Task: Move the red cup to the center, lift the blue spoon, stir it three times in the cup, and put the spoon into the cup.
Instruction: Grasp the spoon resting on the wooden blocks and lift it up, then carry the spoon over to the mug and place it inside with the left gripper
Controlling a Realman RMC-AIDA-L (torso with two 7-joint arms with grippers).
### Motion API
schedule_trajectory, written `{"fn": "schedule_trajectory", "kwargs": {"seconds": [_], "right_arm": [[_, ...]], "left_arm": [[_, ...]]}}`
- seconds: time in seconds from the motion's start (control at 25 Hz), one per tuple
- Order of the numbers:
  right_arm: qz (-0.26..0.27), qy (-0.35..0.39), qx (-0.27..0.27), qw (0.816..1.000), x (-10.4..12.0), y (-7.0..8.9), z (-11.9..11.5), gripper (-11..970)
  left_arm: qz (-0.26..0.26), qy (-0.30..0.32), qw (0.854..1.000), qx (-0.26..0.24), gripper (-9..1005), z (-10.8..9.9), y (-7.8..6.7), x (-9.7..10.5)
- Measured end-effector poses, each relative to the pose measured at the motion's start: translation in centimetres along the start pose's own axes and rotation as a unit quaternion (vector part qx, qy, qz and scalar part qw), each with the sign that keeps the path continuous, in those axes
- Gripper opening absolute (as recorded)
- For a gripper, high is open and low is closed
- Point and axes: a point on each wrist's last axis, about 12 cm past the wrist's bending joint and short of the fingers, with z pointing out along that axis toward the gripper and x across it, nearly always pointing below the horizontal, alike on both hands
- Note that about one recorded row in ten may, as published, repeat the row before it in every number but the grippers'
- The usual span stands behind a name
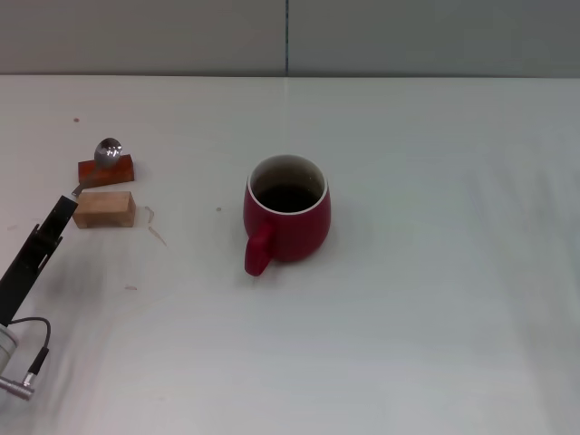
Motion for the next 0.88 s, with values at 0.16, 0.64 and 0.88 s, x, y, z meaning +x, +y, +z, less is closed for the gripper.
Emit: {"fn": "schedule_trajectory", "kwargs": {"seconds": [0.16, 0.64, 0.88], "right_arm": [[0.0, 0.0, 0.0, 1.0, 0.0, 0.0, 0.0, 597], [0.0, 0.002, 0.0, 1.0, 0.0, 0.0, 0.0, 597], [0.002, 0.003, 0.0, 1.0, 0.1, 0.1, 0.0, 597]], "left_arm": [[-0.052, 0.007, 0.999, 0.013, 144, 0.2, -0.2, -0.3], [-0.123, 0.025, 0.99, 0.058, 145, 0.5, -0.7, -1.7], [-0.144, 0.035, 0.985, 0.085, 145, 0.7, -1.2, -2.6]]}}
